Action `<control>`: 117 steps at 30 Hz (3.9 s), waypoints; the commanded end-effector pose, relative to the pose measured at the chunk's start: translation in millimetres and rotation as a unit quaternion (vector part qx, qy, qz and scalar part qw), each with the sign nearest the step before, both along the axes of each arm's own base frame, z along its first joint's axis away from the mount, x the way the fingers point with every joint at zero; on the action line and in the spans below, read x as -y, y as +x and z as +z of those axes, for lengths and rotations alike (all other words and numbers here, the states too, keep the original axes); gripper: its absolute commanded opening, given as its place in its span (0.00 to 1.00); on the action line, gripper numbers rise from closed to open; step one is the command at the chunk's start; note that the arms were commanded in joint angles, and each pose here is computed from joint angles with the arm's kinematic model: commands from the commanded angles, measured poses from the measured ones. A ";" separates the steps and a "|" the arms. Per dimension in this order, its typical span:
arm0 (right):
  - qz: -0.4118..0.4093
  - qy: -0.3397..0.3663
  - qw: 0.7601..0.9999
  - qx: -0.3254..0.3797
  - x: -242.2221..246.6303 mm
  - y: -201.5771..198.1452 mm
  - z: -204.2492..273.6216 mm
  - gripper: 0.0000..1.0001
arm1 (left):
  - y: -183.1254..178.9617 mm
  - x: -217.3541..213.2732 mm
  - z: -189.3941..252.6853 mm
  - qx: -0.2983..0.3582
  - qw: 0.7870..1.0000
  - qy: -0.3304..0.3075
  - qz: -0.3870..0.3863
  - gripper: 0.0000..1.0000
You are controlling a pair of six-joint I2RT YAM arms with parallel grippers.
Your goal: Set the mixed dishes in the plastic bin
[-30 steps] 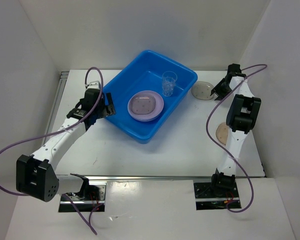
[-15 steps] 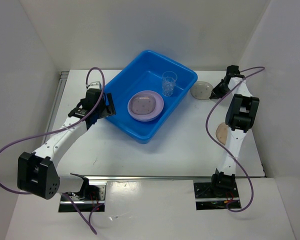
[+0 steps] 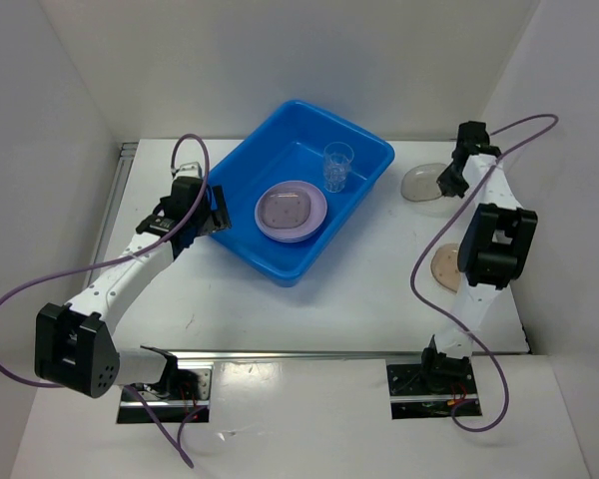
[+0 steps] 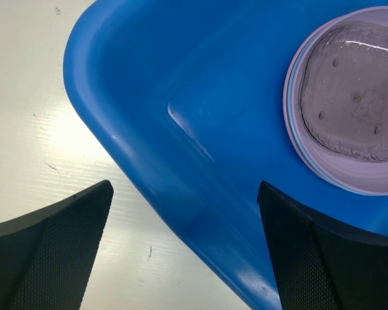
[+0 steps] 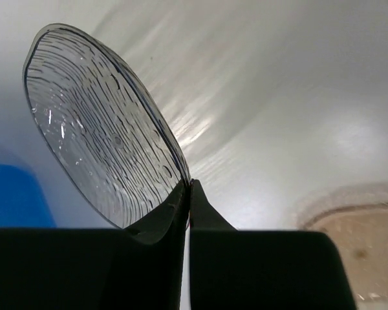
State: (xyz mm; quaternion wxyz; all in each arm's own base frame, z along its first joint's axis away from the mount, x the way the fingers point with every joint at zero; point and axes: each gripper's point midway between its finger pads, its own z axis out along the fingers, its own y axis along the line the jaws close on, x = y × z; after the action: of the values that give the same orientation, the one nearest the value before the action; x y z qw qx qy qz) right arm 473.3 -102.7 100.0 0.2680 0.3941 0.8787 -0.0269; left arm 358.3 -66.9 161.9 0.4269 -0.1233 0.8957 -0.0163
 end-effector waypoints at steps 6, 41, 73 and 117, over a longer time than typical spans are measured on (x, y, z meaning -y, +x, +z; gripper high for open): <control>-0.062 -0.111 0.952 0.277 16.1 -13.0 223.8 0.01 | 11.2 2.5 16.5 0.027 1.000 -0.002 -0.012 1.00; 0.443 -0.010 0.896 0.030 -371.0 1.6 31.0 0.45 | -3.8 9.0 17.1 0.023 0.998 -0.051 0.004 1.00; 0.036 -0.155 0.981 -0.110 -35.1 -137.0 19.4 0.62 | -0.1 15.4 20.4 0.020 0.998 -0.048 -0.034 1.00; 0.049 -0.210 0.936 -0.278 -29.3 -155.2 -67.0 0.01 | -4.3 7.5 16.1 0.023 0.999 -0.014 -0.036 1.00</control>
State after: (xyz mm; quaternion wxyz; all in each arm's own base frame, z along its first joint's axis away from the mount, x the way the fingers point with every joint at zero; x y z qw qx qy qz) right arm 305.9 -75.2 16.9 0.0577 0.2530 0.9196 -0.2948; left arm 348.5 -77.5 168.0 0.4214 -0.1076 0.8986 -0.0572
